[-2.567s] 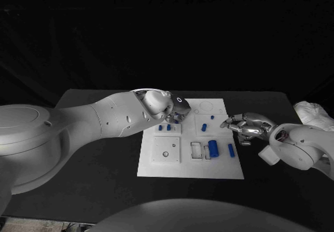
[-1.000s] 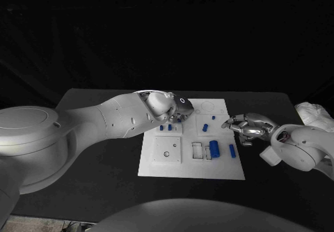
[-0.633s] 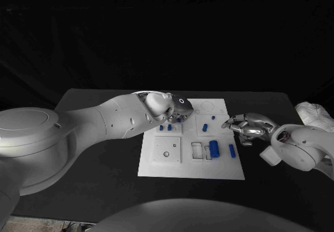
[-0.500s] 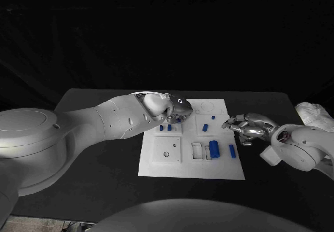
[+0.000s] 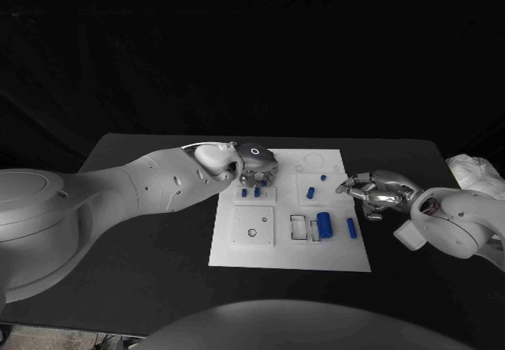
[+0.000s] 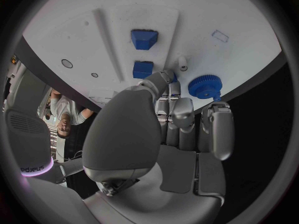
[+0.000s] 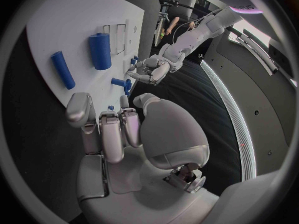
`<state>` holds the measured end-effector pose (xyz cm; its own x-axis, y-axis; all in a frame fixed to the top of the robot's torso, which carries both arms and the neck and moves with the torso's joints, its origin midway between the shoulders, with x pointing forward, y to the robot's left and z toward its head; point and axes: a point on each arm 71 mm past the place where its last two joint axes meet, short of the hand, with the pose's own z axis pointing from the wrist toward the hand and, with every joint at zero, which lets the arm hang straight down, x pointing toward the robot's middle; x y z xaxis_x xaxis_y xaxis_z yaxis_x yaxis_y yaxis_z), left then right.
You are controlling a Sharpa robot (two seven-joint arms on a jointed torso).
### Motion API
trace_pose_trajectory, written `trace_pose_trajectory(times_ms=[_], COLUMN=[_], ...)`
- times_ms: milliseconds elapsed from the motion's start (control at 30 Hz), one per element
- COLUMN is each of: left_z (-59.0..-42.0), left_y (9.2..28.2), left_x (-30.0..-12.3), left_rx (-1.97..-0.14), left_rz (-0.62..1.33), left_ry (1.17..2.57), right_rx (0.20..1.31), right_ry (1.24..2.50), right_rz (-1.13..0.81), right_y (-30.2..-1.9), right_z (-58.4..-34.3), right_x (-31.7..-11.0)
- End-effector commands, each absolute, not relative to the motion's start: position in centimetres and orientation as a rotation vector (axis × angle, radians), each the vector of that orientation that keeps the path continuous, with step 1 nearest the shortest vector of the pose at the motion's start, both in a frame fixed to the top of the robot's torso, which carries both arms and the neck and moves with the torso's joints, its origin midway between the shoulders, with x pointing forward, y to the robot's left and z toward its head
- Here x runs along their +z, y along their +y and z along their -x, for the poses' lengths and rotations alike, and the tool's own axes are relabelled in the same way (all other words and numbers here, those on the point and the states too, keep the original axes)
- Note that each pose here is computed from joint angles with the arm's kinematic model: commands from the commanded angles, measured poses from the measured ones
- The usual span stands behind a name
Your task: Assemble the parts on the task board
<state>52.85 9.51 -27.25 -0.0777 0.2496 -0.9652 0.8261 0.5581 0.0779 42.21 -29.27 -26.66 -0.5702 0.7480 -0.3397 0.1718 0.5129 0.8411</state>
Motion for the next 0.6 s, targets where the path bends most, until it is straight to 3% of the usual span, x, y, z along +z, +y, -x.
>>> trace_pose_trajectory(times_ms=[33,600], left_z=[-53.0,-54.9], left_y=[10.3,17.0], left_x=[-26.5,-26.3], left_rx=[-0.775,-1.009], left_rz=[-0.679,0.125], left_ry=[1.627,1.786], right_rx=[1.04,1.034], right_ry=[2.041,2.045], right_rz=[-0.741,-0.745], right_y=[-29.2,-29.3], right_z=[-42.2,-42.2], right_x=[-26.7,-26.8])
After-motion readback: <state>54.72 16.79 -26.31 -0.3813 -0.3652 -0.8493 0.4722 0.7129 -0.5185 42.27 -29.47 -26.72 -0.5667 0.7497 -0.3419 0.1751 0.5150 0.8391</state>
